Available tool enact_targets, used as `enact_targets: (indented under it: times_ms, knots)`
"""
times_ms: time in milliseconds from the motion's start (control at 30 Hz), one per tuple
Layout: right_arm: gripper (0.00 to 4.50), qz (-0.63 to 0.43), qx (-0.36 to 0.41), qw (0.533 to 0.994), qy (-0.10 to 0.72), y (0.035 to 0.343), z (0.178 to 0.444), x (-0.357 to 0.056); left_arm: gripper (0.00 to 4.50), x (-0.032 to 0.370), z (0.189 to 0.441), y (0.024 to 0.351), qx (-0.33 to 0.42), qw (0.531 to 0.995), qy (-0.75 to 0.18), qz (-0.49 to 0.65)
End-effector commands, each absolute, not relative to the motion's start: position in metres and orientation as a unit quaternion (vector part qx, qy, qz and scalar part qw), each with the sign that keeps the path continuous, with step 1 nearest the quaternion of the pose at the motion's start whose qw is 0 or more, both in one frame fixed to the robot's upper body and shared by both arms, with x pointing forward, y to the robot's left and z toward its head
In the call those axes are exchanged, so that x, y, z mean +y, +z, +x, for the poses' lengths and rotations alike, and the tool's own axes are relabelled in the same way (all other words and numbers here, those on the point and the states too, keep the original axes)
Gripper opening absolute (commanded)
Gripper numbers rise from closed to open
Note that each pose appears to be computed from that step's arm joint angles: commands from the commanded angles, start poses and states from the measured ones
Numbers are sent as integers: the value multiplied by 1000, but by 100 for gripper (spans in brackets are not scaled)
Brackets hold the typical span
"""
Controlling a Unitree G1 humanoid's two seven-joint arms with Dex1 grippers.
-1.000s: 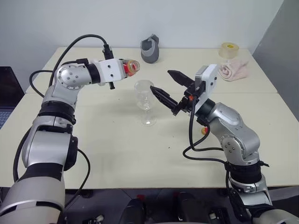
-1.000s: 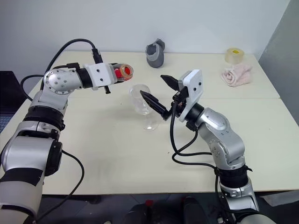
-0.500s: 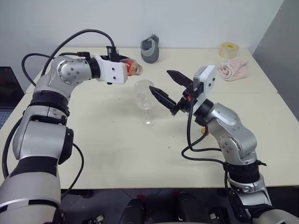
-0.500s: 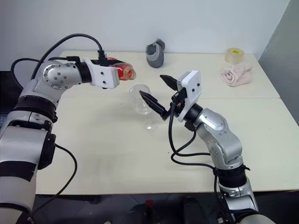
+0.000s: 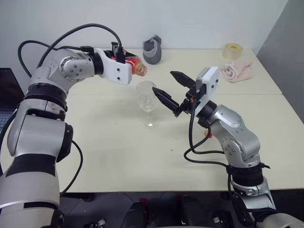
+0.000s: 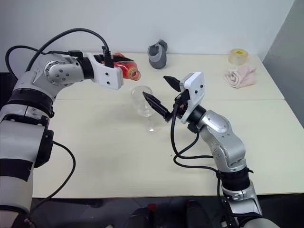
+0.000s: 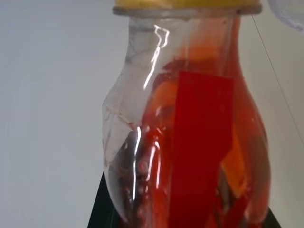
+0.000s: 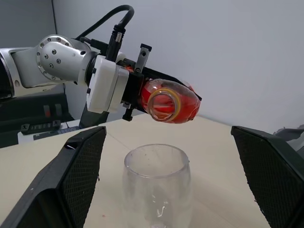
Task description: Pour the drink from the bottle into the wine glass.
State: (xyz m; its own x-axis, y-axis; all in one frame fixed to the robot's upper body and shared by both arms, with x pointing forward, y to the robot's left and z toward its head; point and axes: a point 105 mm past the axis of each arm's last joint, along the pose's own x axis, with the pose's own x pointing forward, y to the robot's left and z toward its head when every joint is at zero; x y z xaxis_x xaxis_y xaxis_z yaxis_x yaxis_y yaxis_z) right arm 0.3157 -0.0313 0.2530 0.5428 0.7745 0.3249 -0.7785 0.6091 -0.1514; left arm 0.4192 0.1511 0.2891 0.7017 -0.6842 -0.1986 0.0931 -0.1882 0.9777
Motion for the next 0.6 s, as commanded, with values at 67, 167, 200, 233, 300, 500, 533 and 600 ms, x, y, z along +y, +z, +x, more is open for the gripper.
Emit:
enact_targets:
  times_ms: [67,167,200,233,300,500,533,600]
  knots:
    - [450,7,-212,871,443,265,311,-32,100,154,415,318,-241,585,-291,717]
    - [450,8,-213,871,443,265,312,-32,100,154,415,320,-242,585,-287,719]
    - [450,8,-213,871,443,265,312,-31,100,154,415,320,-242,583,-287,720]
    - [450,8,-213,871,444,265,312,-31,100,154,415,320,-242,582,-286,722]
    - [450,8,-213,870,444,265,312,-31,100,155,415,320,-240,578,-285,726]
    - [450,6,-211,869,447,263,311,-31,100,157,415,323,-240,569,-278,736]
    - [450,6,-211,869,447,263,311,-31,100,157,415,323,-240,569,-277,736]
    - [450,6,-211,869,447,263,311,-31,100,158,415,323,-240,568,-275,738]
